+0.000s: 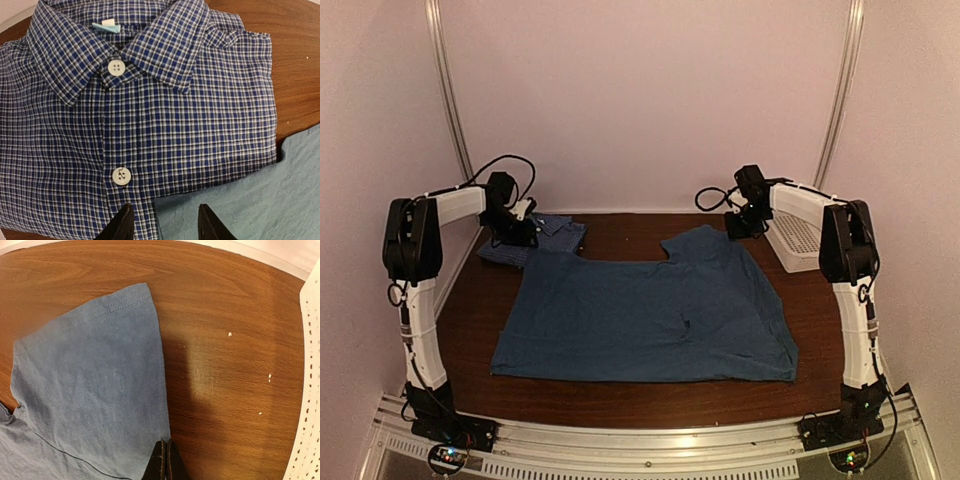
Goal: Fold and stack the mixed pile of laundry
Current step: Pick up the 1/3-folded T-shirt from the center of the board.
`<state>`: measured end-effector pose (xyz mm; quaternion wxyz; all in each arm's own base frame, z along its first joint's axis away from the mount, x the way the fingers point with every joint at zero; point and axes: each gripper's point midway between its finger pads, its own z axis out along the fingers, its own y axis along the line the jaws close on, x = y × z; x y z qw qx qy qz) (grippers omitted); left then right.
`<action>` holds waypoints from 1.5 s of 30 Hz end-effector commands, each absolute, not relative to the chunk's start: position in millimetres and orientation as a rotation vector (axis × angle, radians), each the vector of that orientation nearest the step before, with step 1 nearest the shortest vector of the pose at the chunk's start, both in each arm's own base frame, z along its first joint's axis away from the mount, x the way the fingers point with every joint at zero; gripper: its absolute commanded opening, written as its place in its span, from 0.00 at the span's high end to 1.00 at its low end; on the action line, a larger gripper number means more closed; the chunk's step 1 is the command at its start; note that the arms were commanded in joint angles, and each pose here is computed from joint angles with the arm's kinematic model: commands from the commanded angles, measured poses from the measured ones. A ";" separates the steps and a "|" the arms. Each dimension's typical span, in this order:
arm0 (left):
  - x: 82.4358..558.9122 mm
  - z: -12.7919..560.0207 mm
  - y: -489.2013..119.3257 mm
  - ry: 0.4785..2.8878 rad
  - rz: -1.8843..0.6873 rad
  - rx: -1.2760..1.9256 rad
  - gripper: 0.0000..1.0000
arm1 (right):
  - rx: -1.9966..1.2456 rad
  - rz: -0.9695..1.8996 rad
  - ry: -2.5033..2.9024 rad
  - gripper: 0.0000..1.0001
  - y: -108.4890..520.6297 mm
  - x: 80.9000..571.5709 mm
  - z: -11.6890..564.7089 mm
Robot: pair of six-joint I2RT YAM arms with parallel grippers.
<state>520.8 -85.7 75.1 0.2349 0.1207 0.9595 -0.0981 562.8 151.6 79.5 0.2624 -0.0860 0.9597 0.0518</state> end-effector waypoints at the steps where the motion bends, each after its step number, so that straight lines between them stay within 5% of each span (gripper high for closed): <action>1: 532.1 72.6 -83.1 2.619 -0.298 0.339 0.55 | -0.200 0.168 2.537 1.00 148.5 565.9 108.9; 14: 537.5 51.5 -90.6 2.644 -0.364 0.338 0.57 | -0.188 0.183 2.545 1.00 145.5 567.0 105.0; 26: 536.9 64.8 -95.4 2.621 -0.408 0.350 1.00 | -0.180 0.194 2.538 1.00 143.9 567.5 110.2; 45: 507.4 124.8 -84.1 2.536 -0.337 0.319 1.00 | -0.146 0.227 2.488 1.00 132.8 527.6 146.4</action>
